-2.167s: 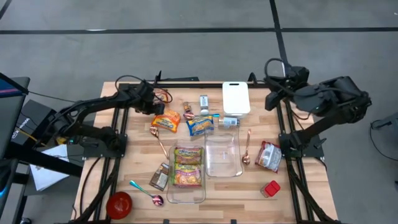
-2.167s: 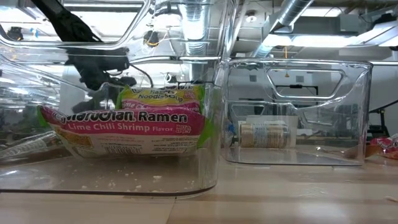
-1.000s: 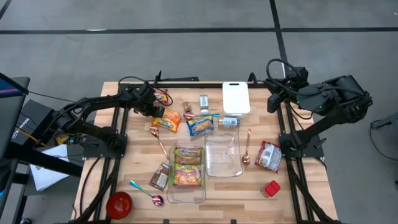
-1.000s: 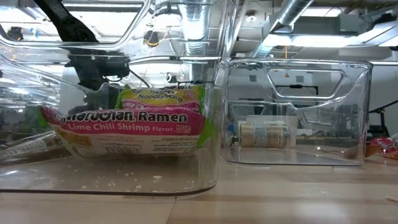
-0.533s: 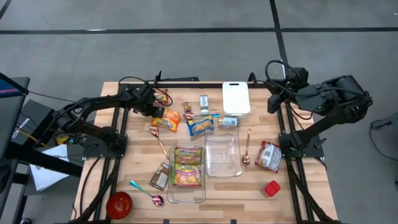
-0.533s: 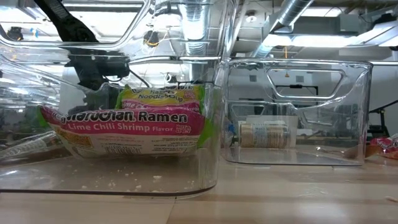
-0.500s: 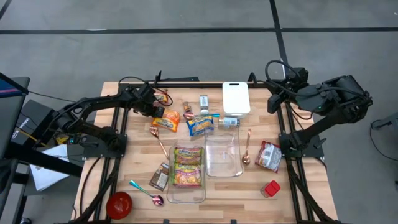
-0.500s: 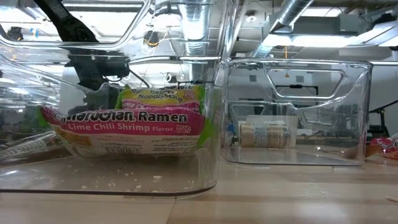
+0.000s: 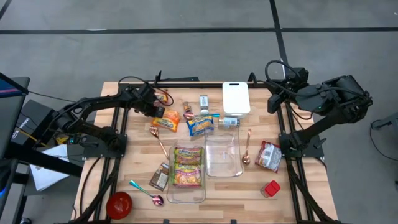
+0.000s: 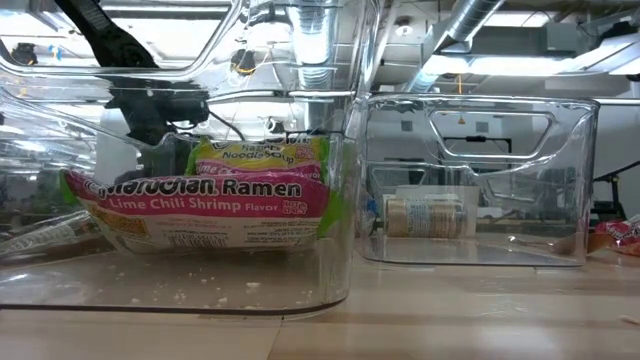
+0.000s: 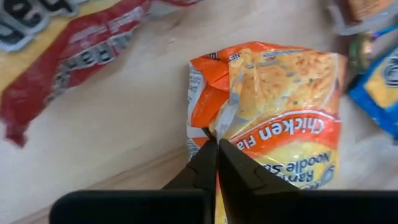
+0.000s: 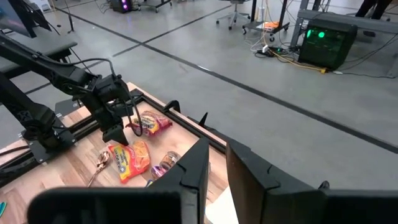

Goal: Pick & Place Food Item
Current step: Put the orange noodle pack into the left transparent bin

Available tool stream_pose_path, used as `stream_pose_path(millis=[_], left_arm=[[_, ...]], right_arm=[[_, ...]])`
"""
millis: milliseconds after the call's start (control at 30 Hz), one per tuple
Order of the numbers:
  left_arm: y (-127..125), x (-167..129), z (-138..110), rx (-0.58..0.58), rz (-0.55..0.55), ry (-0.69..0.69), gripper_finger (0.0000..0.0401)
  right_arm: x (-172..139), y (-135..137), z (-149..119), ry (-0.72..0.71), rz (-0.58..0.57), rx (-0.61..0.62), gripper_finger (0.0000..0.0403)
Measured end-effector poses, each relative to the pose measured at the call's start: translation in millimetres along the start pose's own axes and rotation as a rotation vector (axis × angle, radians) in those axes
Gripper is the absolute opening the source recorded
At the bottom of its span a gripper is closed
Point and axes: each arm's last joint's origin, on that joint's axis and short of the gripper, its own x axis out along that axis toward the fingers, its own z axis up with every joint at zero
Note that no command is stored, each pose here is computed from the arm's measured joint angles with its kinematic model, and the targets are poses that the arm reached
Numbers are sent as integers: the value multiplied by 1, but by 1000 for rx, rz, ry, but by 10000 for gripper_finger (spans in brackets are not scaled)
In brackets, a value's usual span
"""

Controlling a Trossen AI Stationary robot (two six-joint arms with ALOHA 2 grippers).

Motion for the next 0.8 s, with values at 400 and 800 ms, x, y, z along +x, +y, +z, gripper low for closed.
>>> stream_pose_path(millis=[400,800], left_arm=[[-17,-46,0,19,-247,-165,1],[-30,-95,-15,59,-478,-285,1]], right_arm=[[0,0,0,1,0,-1,52],[0,0,0,0,-4,-32,52]])
